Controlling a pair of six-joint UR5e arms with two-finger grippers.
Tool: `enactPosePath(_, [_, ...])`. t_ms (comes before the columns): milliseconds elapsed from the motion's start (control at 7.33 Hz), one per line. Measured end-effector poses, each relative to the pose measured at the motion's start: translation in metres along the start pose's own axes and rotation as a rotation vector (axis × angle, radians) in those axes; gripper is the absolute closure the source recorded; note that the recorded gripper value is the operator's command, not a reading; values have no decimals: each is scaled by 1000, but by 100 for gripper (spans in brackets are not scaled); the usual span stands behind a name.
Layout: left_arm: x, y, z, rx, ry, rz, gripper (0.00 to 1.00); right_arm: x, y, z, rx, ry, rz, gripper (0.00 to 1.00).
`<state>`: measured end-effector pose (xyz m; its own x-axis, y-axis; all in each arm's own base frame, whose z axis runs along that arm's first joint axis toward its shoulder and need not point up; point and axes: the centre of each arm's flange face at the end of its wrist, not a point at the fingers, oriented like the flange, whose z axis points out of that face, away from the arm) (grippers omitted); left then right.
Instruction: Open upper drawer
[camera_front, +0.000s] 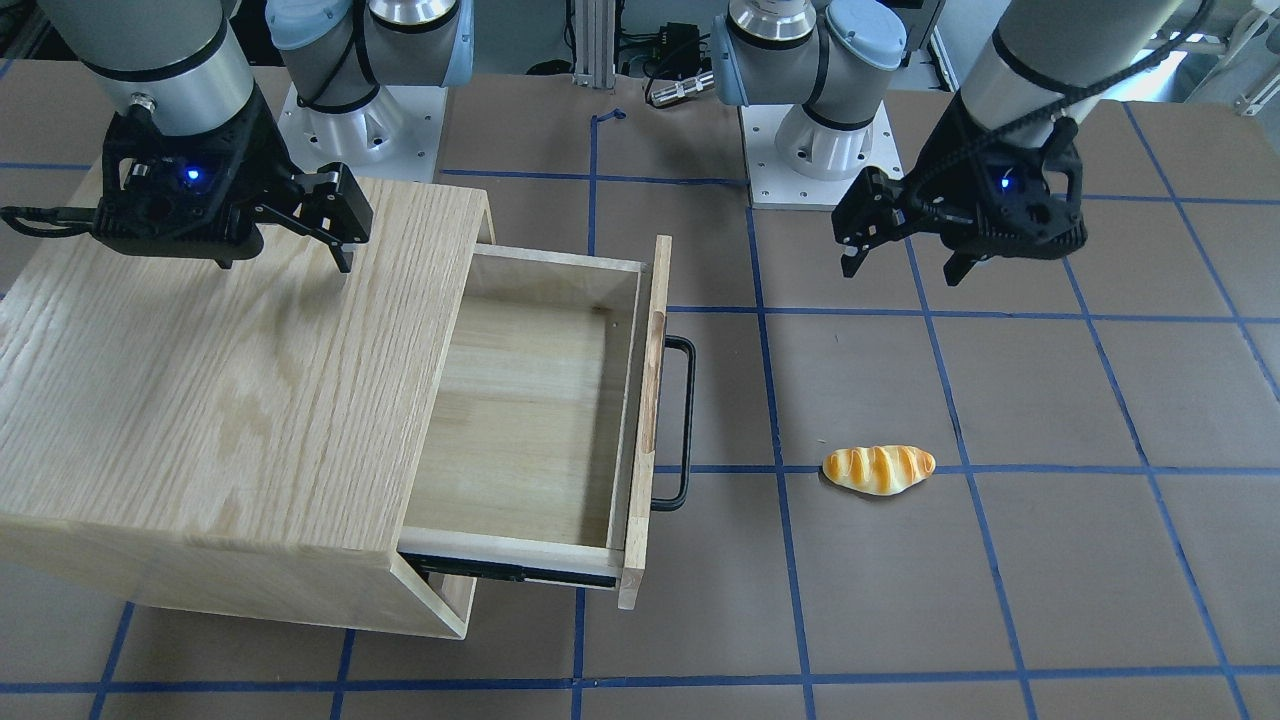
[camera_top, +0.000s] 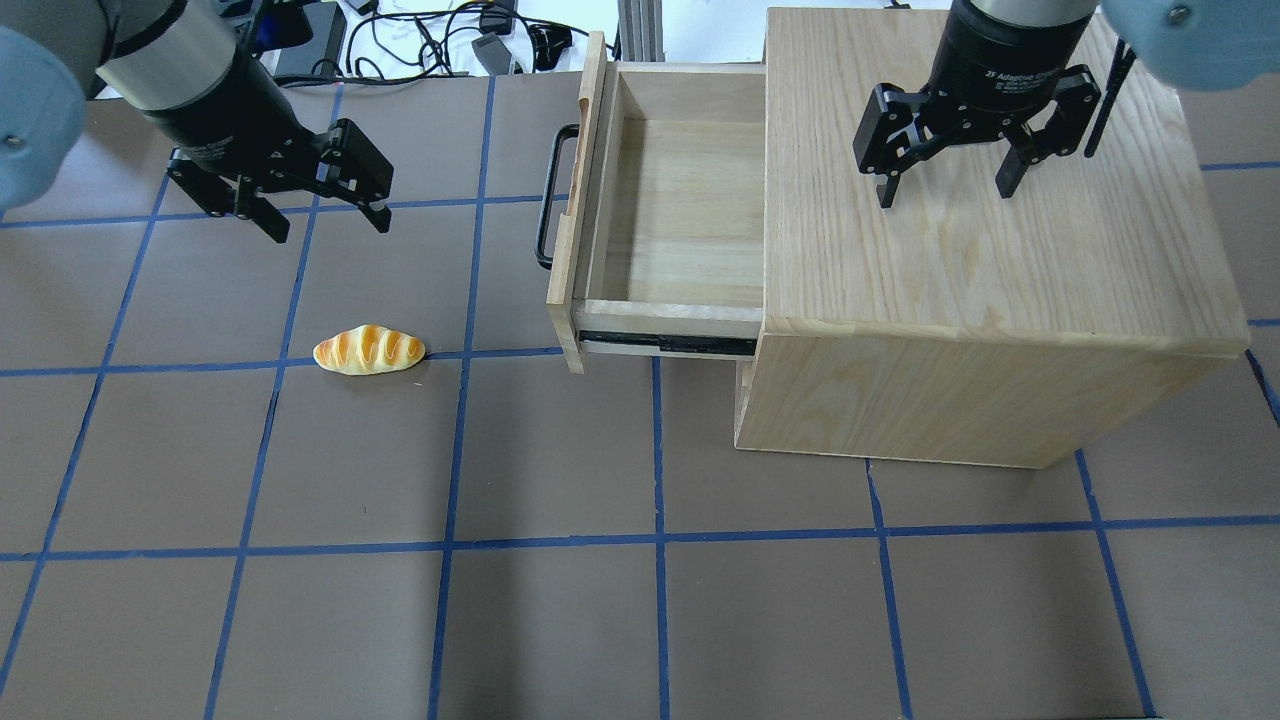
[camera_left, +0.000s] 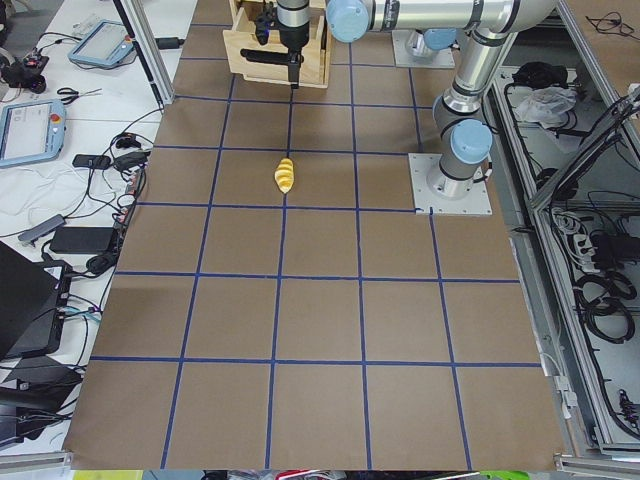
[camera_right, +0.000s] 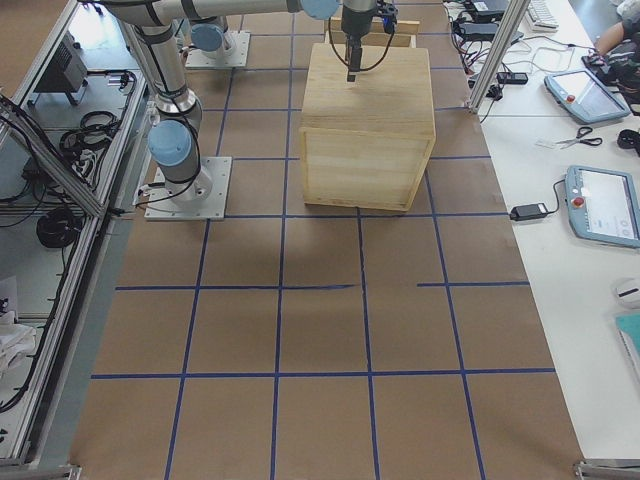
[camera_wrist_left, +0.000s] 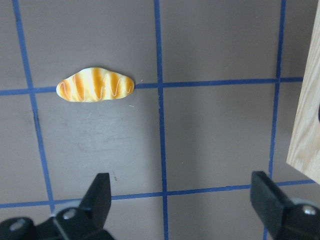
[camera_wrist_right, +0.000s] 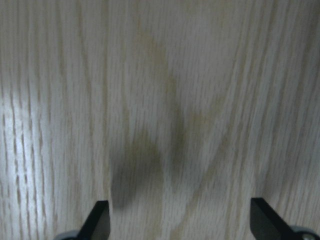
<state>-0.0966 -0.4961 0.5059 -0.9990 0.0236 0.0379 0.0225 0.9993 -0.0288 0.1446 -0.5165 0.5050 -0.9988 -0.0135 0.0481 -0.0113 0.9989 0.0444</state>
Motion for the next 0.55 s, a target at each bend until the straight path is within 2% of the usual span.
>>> enactPosePath(273, [-4,16,-17,18,-64,19,0,0,0,0,0,0,0,0])
enactPosePath(545, [-4,19,-16,15,-73,34,0,0,0,0,0,0,0,0])
